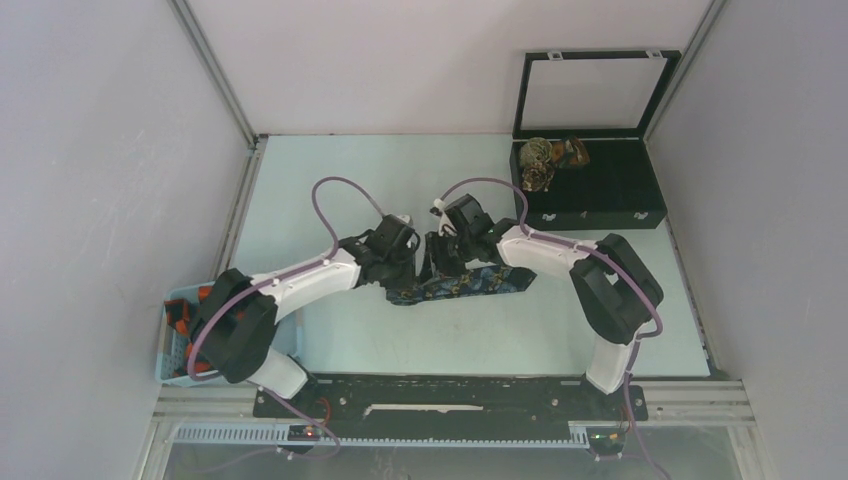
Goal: Roll the ties
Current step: Roll the tie at the center of the board.
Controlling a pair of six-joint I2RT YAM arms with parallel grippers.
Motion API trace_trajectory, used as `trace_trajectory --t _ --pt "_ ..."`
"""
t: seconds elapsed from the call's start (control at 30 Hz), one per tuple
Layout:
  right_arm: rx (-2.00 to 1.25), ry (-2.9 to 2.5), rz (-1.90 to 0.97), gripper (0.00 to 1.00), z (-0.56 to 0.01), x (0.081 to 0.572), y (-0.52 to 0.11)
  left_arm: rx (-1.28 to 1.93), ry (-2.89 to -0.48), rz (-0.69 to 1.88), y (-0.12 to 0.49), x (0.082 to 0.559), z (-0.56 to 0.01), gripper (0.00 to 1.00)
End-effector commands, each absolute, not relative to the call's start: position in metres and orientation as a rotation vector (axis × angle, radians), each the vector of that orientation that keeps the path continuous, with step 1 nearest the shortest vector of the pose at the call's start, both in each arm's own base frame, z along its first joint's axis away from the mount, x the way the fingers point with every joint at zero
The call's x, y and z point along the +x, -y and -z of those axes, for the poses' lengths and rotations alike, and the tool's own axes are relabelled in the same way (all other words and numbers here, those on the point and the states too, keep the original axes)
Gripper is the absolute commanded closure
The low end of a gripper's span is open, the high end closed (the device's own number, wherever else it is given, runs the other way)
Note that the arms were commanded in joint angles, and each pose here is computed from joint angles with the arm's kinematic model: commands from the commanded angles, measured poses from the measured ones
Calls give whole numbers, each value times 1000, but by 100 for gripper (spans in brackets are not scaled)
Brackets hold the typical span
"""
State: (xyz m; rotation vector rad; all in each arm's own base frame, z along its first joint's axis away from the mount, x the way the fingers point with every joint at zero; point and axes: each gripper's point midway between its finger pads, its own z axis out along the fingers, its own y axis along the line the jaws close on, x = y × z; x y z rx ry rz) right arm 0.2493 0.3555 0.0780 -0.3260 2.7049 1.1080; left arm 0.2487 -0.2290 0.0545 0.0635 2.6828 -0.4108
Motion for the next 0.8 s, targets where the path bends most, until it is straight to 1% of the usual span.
trace_trajectory --t 0.0,0.17,0.33,0.4,0.63,0.73,0.77 --pt "-319 -2664 -1176 63 -82 253 -369 43 -2588 626 242 254 -80 68" --pt "-314 -2675 -1175 62 -78 251 -371 37 -2548 708 239 253 -89 74" --pt "-314 -2681 -1168 62 -76 250 -373 22 -2539 715 233 254 -90 88" --pt "-313 -2686 -1168 61 -74 249 -374 15 -2535 723 232 254 -90 91" --pt "-314 -2694 -1170 60 -66 247 -379 10 -2496 761 230 254 -102 91" --pt "-308 -2700 -1169 60 -61 248 -380 16 -2477 741 224 253 -108 86" --pt "-308 -2702 -1170 60 -60 248 -380 14 -2470 725 221 253 -110 81"
